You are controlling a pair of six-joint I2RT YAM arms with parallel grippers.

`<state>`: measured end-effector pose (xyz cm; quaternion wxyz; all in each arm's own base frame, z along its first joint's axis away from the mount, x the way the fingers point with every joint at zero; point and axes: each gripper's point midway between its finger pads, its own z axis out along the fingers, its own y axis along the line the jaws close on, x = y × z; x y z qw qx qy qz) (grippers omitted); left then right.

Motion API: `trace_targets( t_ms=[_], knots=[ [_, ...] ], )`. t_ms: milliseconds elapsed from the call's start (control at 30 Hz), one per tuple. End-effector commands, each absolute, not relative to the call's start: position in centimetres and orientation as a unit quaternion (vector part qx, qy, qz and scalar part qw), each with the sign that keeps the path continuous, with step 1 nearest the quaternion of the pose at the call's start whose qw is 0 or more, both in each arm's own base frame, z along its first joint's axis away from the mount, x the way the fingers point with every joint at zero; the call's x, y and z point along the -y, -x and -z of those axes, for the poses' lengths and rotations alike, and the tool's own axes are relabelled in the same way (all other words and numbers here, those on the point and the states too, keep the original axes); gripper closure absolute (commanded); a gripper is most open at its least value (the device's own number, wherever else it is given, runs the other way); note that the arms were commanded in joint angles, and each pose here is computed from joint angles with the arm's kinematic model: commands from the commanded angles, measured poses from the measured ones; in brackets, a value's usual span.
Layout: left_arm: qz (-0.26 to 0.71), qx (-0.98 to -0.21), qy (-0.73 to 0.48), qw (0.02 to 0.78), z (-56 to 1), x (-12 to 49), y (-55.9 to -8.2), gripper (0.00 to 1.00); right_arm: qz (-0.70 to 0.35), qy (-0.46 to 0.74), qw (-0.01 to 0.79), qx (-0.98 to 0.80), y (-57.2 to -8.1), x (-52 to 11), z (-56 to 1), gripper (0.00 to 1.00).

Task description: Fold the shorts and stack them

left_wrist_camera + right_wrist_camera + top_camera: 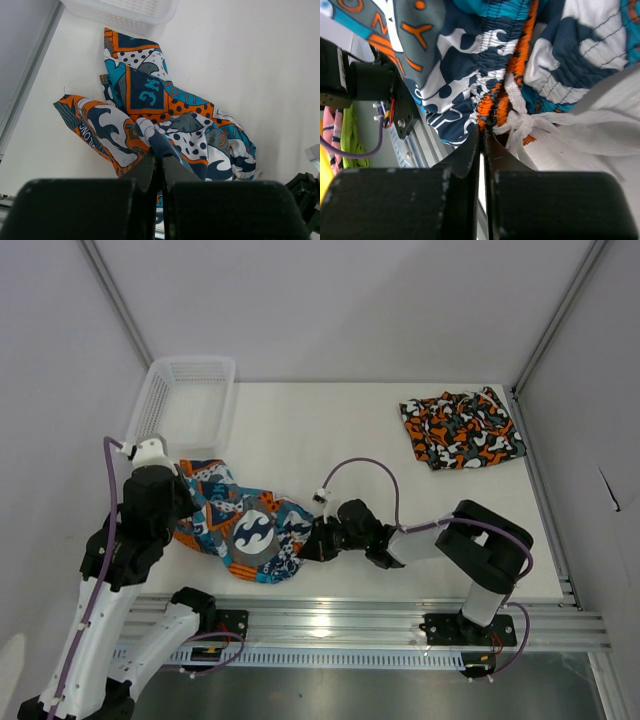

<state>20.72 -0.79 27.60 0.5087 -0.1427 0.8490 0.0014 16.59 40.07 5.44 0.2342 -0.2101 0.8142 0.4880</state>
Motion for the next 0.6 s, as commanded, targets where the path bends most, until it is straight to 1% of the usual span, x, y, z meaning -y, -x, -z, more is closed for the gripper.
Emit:
trace_targets(
  t_ms=[0, 33, 67, 133, 167, 233, 267, 300, 333, 367, 433, 467, 500, 533, 567],
  knots=[
    [-0.006, -0.844, 0.148, 0.516, -27.8, 0.9, -22.2, 1.00, -0.492, 0.184, 0.306, -0.794, -20.0, -39.3, -9.8, 1.00],
    [-0.005, -0.846, 0.145, 0.514, -27.7, 1.1, -22.5, 1.00, -0.486, 0.164, 0.323, -0.796, -21.9, -38.1, -10.5, 1.00],
    [-0.002, -0.845, 0.145, 0.514, -27.8, 1.3, -22.9, 1.00, -0.492, 0.161, 0.344, -0.783, -22.7, -37.5, -12.5, 1.00],
    [0.003, -0.851, 0.140, 0.506, -27.5, 1.9, -23.9, 1.00, -0.468, 0.145, 0.368, -0.790, -24.3, -35.5, -13.4, 1.00],
    [0.004, -0.852, 0.140, 0.505, -27.5, 2.0, -24.2, 1.00, -0.444, 0.147, 0.397, -0.790, -25.0, -34.6, -13.9, 1.00],
    [0.002, -0.854, 0.139, 0.502, -27.1, 2.2, -24.7, 1.00, -0.418, 0.155, 0.435, -0.782, -24.6, -33.0, -15.9, 1.00],
    [-0.001, -0.854, 0.138, 0.502, -26.9, 2.2, -25.0, 1.00, -0.389, 0.185, 0.456, -0.779, -23.4, -32.7, -15.4, 1.00],
    [-0.006, -0.854, 0.138, 0.501, -26.8, 2.0, -25.2, 1.00, -0.386, 0.208, 0.470, -0.766, -22.1, -32.3, -16.5, 1.00],
    [-0.014, -0.860, 0.135, 0.493, -26.1, 2.0, -25.5, 1.00, -0.380, 0.238, 0.469, -0.761, -20.6, -32.6, -16.1, 1.00],
    [-0.023, -0.863, 0.138, 0.486, -25.6, 1.7, -25.7, 1.00, -0.377, 0.283, 0.460, -0.753, -17.5, -33.5, -15.3, 1.00],
    [-0.032, -0.873, 0.139, 0.467, -24.3, 1.3, -26.2, 1.00, -0.355, 0.346, 0.453, -0.741, -14.3, -33.7, -14.0, 1.00],
    [-0.031, -0.877, 0.140, 0.459, -23.7, 1.3, -26.4, 1.00, -0.352, 0.386, 0.442, -0.730, -11.1, -34.3, -13.0, 1.00],
    [-0.019, -0.881, 0.134, 0.453, -23.3, 1.7, -26.6, 1.00, -0.338, 0.413, 0.432, -0.727, -9.6, -34.2, -11.9, 1.00],
    [-0.015, -0.883, 0.135, 0.450, -23.2, 1.6, -26.7, 1.00, -0.332, 0.433, 0.422, -0.724, -8.2, -34.3, -11.1, 0.96],
    [-0.018, -0.884, 0.141, 0.446, -22.9, 1.3, -26.8, 1.00, -0.318, 0.445, 0.423, -0.723, -7.3, -34.3, -10.5, 0.91]
  ],
)
